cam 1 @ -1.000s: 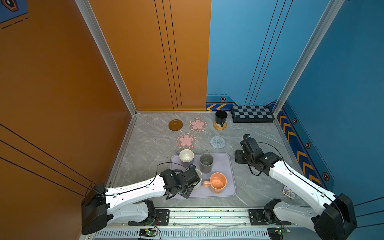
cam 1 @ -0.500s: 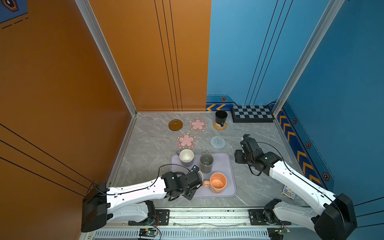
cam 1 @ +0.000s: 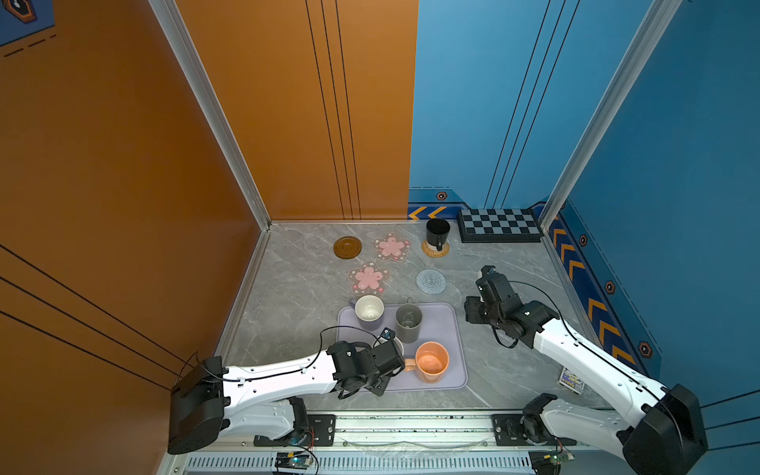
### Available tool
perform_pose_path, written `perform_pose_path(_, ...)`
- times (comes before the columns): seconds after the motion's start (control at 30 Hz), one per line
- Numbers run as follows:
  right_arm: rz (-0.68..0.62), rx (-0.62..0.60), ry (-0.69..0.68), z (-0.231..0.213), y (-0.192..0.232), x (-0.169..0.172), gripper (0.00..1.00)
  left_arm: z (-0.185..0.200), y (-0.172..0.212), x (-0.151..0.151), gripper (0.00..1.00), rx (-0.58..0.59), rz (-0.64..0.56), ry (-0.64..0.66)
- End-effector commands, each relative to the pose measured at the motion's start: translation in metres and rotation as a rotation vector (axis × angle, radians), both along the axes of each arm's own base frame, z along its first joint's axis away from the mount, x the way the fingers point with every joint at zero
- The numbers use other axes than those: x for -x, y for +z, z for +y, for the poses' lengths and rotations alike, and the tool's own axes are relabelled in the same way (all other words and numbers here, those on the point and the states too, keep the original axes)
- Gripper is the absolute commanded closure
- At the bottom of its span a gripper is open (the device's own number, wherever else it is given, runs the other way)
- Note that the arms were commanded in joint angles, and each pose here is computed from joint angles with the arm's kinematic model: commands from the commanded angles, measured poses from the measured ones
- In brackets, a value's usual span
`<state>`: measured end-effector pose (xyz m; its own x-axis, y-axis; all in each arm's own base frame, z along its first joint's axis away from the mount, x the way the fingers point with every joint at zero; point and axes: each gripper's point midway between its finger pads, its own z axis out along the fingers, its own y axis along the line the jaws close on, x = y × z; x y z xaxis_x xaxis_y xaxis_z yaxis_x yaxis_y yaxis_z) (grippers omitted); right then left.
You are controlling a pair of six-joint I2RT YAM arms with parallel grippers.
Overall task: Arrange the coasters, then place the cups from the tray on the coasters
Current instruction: 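Close the left gripper on the white speckled mug rim, then lift the white speckled mug and carry it toward the wooden coaster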
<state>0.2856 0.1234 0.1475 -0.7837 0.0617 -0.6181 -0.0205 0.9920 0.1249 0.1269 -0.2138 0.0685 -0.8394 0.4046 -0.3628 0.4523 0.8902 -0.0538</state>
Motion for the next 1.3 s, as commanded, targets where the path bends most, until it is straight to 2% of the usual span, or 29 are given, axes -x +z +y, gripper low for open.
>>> perform_pose_path(0.0,-0.014,-0.015,0.002,-0.001,0.004,0.000,0.39,0.000,-0.012,0.002,1.00,-0.013,0.012,0.016)
perform_pose_path(0.3,-0.010,-0.013,0.005,-0.001,0.002,0.002,0.39,-0.008,-0.018,0.007,1.00,-0.048,0.020,-0.017)
perform_pose_path(0.5,-0.019,-0.017,0.004,-0.004,0.003,0.004,0.39,-0.007,-0.003,0.007,1.00,-0.004,-0.031,-0.024)
perform_pose_path(0.57,-0.024,-0.018,0.002,-0.005,0.004,0.005,0.39,-0.004,0.006,0.008,1.00,0.020,-0.039,-0.020)
perform_pose_path(0.77,-0.024,-0.020,-0.003,-0.007,0.004,0.005,0.39,0.020,0.037,-0.001,1.00,-0.027,-0.112,0.045)
perform_pose_path(0.97,-0.032,-0.027,-0.003,-0.006,0.008,0.004,0.39,0.020,0.065,-0.005,1.00,-0.048,-0.118,0.045)
perform_pose_path(1.27,-0.046,-0.037,-0.003,-0.008,0.010,0.008,0.39,0.010,0.127,-0.010,1.00,0.074,-0.182,0.014)
